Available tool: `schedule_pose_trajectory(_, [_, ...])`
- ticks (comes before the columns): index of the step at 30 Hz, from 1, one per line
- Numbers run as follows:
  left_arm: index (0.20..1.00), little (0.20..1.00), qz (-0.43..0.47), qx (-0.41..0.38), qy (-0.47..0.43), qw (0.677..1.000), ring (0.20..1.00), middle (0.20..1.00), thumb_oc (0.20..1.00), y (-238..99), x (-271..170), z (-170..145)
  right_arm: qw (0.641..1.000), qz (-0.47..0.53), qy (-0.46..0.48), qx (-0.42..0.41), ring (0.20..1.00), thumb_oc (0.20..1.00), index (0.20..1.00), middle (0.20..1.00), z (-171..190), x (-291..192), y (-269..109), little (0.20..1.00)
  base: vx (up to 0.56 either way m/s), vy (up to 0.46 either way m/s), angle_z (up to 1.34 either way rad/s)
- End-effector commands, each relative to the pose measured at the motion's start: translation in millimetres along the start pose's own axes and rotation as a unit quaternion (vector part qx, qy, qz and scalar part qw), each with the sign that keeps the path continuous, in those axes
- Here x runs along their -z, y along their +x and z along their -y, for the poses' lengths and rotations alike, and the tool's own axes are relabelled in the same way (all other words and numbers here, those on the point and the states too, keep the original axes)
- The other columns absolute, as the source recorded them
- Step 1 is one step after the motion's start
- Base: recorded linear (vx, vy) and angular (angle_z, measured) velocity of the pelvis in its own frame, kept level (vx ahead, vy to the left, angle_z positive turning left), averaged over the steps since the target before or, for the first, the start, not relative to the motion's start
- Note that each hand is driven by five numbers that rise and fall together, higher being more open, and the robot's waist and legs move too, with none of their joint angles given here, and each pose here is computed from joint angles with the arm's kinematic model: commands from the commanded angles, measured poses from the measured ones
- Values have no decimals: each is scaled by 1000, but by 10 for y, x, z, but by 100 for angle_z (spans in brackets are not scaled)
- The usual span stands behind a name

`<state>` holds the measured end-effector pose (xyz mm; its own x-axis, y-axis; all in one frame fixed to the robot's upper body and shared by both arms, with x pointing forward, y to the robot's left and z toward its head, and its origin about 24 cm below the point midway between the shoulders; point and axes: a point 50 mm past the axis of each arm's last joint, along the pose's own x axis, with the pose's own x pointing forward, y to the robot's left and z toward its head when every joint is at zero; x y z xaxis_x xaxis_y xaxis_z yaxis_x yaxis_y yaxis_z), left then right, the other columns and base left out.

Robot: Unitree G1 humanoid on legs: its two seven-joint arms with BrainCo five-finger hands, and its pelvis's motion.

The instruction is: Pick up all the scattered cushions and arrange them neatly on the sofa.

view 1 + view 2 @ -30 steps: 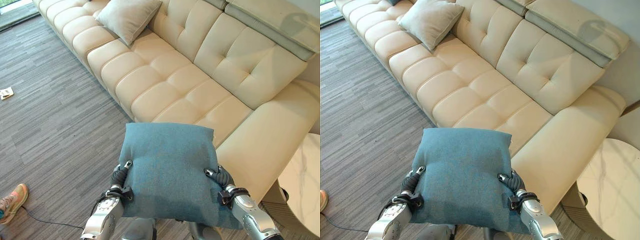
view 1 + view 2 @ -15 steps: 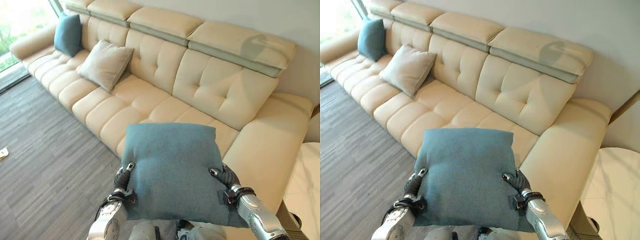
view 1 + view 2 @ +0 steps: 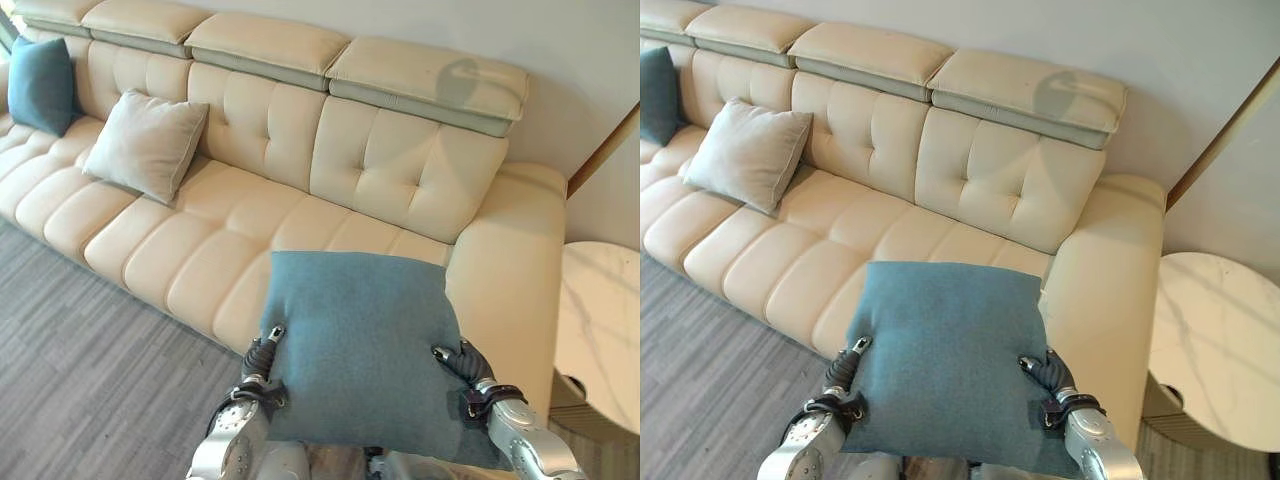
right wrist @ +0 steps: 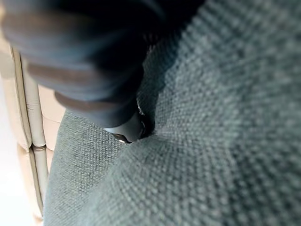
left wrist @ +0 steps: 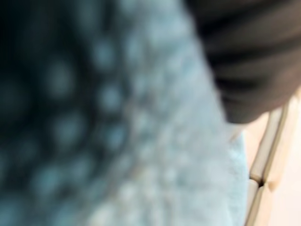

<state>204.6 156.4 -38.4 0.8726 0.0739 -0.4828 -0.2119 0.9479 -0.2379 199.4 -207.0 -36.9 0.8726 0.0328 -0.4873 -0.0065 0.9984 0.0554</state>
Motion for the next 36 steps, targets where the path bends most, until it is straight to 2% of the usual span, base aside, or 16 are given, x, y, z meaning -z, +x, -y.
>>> schedule_pose_trajectory(1, [200,200,107,49,-17,993,200,200,200,-19,-428,167,997,68,0,-45,200,200,200,200,-218,-227,0,200,206,266,-38])
schedule_pose_trajectory(8, [200,200,97,41,22,994,200,200,200,-20,-418,-1,996,53,-3,-66,200,200,200,200,-378,-137,34,200,225,383,-50])
schedule_pose_trajectory(15, [200,200,107,40,51,992,200,200,200,-9,-515,-148,994,72,-9,-80,200,200,200,200,-454,-248,106,200,73,224,-82])
schedule_pose_trajectory(22, [200,200,109,44,44,992,200,200,200,-10,-516,-142,993,76,-12,-85,200,200,200,200,-449,-282,124,200,115,23,-80])
schedule_pose_trajectory(28, [200,200,104,55,27,993,200,200,200,-27,-458,-66,993,81,12,-79,200,200,200,200,-411,-282,92,200,181,-123,-4])
schedule_pose_trajectory(36, [200,200,103,53,7,993,200,200,200,-43,-452,-6,992,83,-6,-91,200,200,200,200,-449,-332,117,200,80,-40,-1])
